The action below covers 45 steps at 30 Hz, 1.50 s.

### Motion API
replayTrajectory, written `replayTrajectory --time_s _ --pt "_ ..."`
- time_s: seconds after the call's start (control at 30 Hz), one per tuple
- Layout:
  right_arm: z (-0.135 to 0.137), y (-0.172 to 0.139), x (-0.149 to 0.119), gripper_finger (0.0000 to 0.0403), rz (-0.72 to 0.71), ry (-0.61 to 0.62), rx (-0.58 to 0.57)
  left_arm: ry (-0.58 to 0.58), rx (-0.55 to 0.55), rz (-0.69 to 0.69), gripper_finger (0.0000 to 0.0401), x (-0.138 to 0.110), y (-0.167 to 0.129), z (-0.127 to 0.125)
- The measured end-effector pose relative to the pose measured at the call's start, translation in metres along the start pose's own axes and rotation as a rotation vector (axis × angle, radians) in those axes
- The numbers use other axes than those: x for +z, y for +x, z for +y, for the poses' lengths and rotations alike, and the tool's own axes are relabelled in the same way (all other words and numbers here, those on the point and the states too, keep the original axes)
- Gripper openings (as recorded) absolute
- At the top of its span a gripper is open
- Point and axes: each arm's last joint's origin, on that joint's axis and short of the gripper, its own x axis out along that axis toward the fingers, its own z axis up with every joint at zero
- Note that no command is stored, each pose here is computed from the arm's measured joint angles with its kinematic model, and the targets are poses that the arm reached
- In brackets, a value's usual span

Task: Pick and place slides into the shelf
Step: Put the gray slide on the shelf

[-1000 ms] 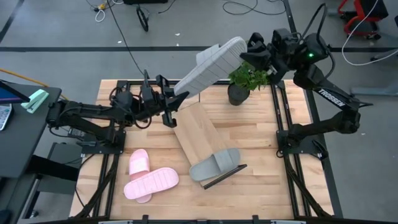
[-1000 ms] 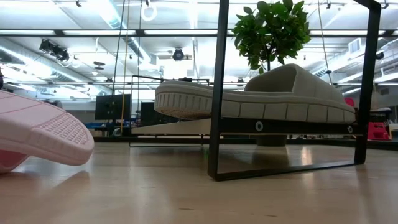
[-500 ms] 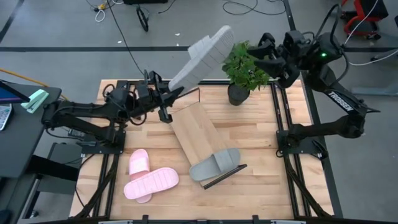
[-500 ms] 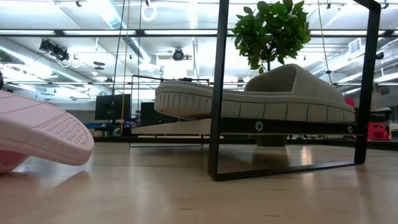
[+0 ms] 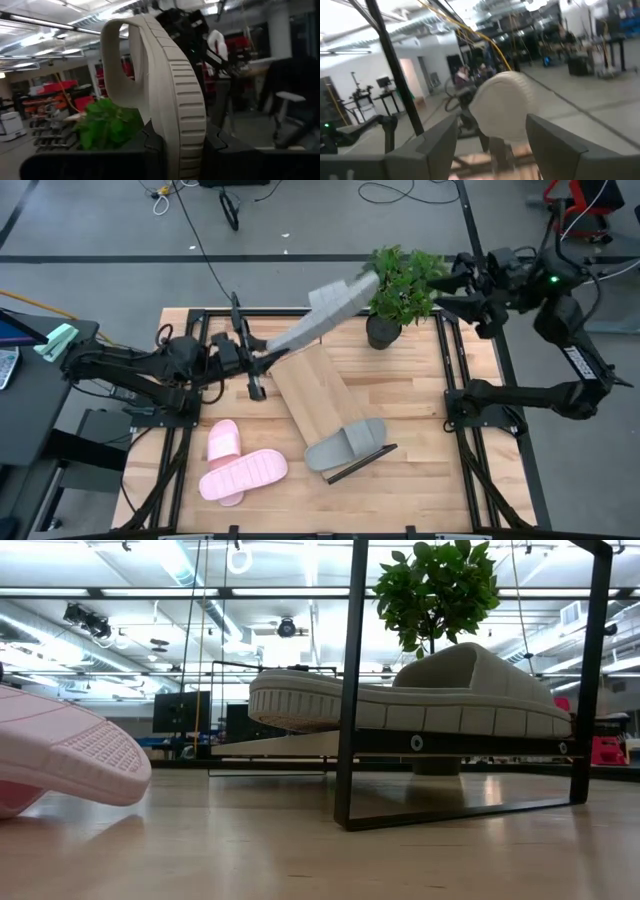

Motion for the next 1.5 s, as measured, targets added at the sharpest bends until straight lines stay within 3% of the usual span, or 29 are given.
replayTrajectory --time_s 0.23,0.5,0.63,0.77,0.93,1.1,1.27,1.37,1.5 --pt "0.006 -0.016 -0.020 0.0229 0.152 0.095 -0.078 0.060 -0.023 0.227 0.0063 -0.019 -0.009 -0.017" --pt "0.006 -0.020 -0.027 0.0223 0.209 0.140 -0.099 0.061 -0.056 0.330 0.0062 -0.029 -0.016 -0.033" --pt "0.006 -0.020 -0.027 0.0223 0.214 0.121 -0.098 0.120 -0.103 0.404 0.0062 -0.041 -0.016 -0.045" --pt "0.006 -0.020 -0.027 0.0223 0.218 0.119 -0.099 0.218 -0.081 0.510 0.0060 -0.060 -0.013 -0.055" --pt "0.005 -0.020 -0.028 0.0223 0.228 0.105 -0.100 0.449 -0.067 0.598 0.0060 -0.086 -0.003 -0.070" --pt "0.003 -0.018 -0.030 0.0223 0.248 0.110 -0.105 0.802 -0.103 0.695 0.0061 -0.116 0.006 -0.085" --pt "0.000 -0.016 -0.034 0.0223 0.281 0.121 -0.114 1.119 -0.207 0.761 0.0060 -0.144 0.010 -0.100" --pt "-0.002 -0.014 -0.035 0.0223 0.290 0.127 -0.116 1.232 -0.236 0.793 0.0060 -0.157 0.011 -0.107" --pt "-0.004 -0.012 -0.035 0.0223 0.295 0.132 -0.118 1.271 -0.240 0.811 0.0060 -0.165 0.010 -0.112"
